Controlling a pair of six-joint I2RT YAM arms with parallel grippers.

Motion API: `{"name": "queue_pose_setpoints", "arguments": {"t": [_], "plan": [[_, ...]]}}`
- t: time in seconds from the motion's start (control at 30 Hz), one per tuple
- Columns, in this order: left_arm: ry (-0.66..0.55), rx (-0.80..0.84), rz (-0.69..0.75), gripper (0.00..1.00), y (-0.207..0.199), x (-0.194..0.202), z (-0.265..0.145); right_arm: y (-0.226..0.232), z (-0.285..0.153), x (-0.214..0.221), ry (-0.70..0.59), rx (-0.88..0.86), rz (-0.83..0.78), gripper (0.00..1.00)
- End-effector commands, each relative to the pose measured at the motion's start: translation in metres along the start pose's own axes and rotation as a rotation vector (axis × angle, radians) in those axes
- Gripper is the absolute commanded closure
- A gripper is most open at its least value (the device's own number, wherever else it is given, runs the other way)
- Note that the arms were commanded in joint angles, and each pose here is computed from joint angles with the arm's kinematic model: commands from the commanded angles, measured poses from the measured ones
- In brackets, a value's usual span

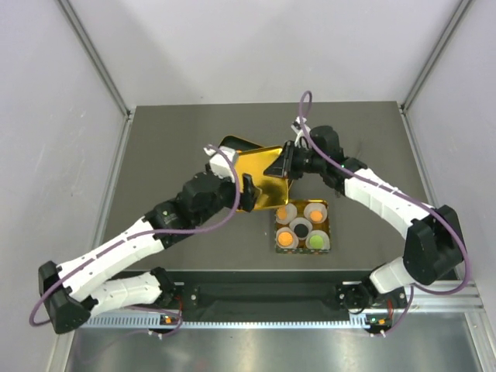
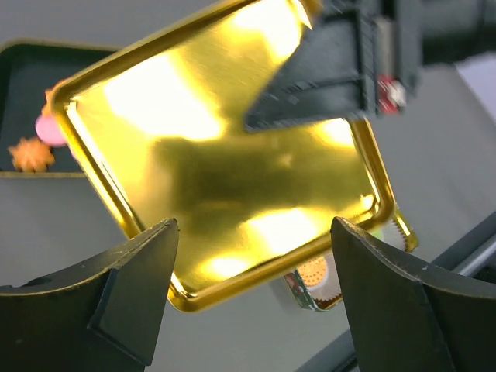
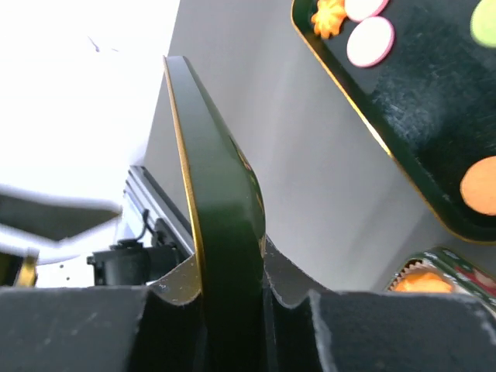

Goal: Pack the cookies

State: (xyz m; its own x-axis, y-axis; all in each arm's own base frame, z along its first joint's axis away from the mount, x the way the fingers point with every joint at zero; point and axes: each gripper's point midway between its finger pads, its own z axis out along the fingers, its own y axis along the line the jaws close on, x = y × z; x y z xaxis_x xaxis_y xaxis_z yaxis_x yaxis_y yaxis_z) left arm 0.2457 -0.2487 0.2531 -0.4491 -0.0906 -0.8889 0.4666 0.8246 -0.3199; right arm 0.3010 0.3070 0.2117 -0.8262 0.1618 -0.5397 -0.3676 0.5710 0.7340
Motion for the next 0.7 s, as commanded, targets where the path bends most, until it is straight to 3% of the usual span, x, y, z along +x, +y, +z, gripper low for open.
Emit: {"name": "queue_pose_setpoints", "arguments": {"t": [0.0, 0.03, 0.1, 0.23, 0.27, 0.67], "plan": [[-0.105, -0.091, 0.203, 0.15, -0.011, -0.021, 0.001, 0.03, -0.014, -0.03, -0.024, -0.09, -0.026, 0.99], [-0.119, -0.046, 0.252, 0.14, -0.034, -0.017, -0.003, 0.026, -0.014, -0.029, -0.012, -0.079, -0.02, 0.99], [-0.154, -0.132, 0.388, 0.14, -0.036, -0.016, -0.004, 0.024, -0.017, -0.034, -0.012, -0.075, -0.012, 0.99], [-0.225, -0.113, 0.675, 0.14, -0.067, 0.007, -0.009, 0.026, -0.027, -0.041, -0.014, -0.078, -0.013, 0.98], [-0.291, -0.104, 0.73, 0.13, -0.077, -0.002, -0.011, 0.023, -0.029, -0.041, -0.011, -0.067, -0.006, 0.97], [-0.452, -0.186, 1.047, 0.13, -0.08, 0.017, 0.0, 0.037, -0.053, -0.043, -0.043, -0.07, -0.018, 0.97]]}}
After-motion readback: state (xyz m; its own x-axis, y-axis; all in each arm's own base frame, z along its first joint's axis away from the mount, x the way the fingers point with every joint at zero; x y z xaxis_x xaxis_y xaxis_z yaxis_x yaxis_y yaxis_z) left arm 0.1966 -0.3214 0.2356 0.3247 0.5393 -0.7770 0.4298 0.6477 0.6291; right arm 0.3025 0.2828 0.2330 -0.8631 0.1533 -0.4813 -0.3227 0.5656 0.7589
